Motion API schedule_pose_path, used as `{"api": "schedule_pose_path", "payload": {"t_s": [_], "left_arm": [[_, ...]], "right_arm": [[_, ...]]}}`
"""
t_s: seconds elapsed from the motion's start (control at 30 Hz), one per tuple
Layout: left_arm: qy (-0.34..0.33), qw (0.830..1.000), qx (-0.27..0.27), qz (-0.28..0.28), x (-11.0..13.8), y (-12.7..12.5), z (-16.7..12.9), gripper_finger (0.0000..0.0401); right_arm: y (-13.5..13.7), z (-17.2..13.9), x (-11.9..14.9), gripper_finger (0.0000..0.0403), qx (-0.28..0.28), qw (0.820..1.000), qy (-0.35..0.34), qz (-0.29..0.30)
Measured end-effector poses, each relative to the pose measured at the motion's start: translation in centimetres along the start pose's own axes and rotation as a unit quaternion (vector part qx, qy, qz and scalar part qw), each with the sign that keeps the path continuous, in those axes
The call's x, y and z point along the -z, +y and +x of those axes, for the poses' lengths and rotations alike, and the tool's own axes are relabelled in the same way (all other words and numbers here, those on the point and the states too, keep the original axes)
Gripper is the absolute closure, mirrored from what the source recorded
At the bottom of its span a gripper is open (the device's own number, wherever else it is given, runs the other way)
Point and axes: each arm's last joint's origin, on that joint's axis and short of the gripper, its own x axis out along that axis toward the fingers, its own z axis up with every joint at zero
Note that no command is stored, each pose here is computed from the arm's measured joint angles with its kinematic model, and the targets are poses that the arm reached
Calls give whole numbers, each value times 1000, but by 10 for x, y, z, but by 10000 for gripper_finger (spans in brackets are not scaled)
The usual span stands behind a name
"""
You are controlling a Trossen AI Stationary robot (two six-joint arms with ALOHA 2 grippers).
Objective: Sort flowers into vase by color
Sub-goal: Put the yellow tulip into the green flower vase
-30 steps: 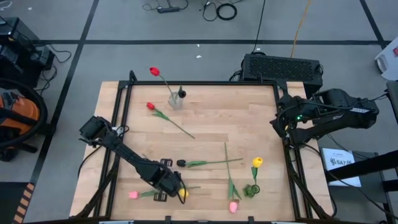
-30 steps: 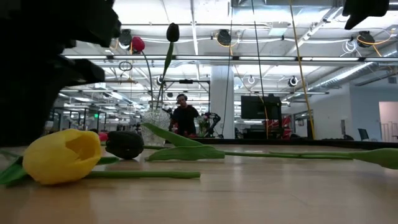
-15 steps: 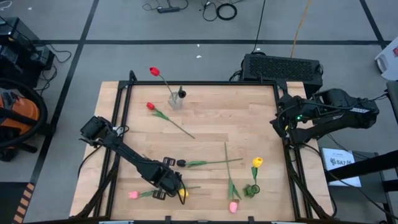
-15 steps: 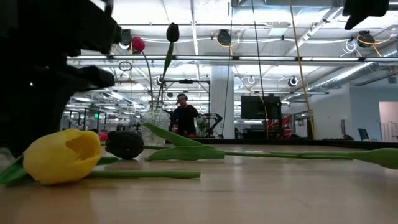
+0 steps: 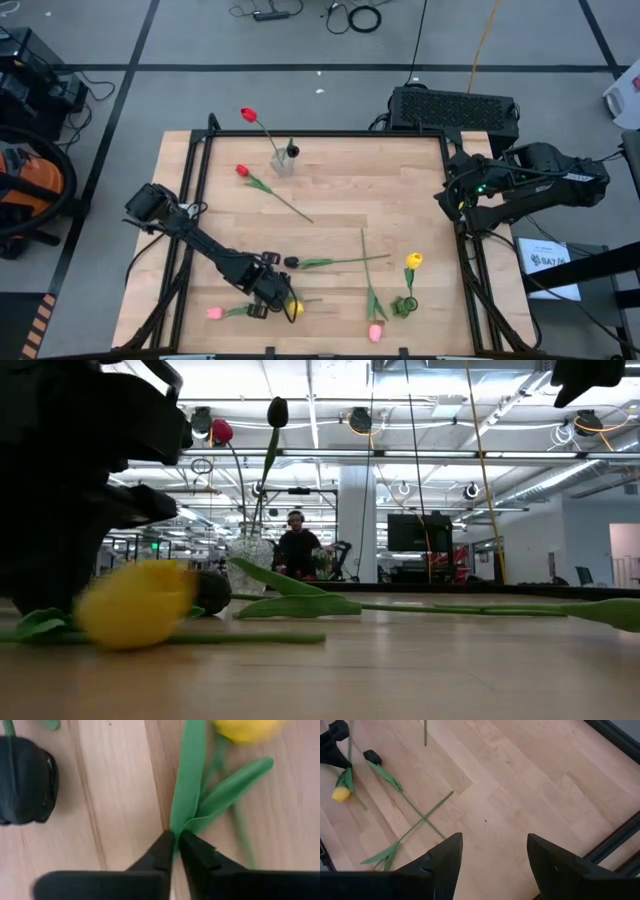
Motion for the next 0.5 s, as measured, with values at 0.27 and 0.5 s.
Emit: {"api": "schedule_pose_path", "payload": {"t_s": [0.27,0.5], "left_arm": [[-94,991,-38,-84,-11,4,-21,398],[-313,938,-82,-127,-25,17,-105,400]], "right_arm": [[0,0,0,188,0,1000,-1,-4],[0,0,0,188,2,1000,-3,-4]]}}
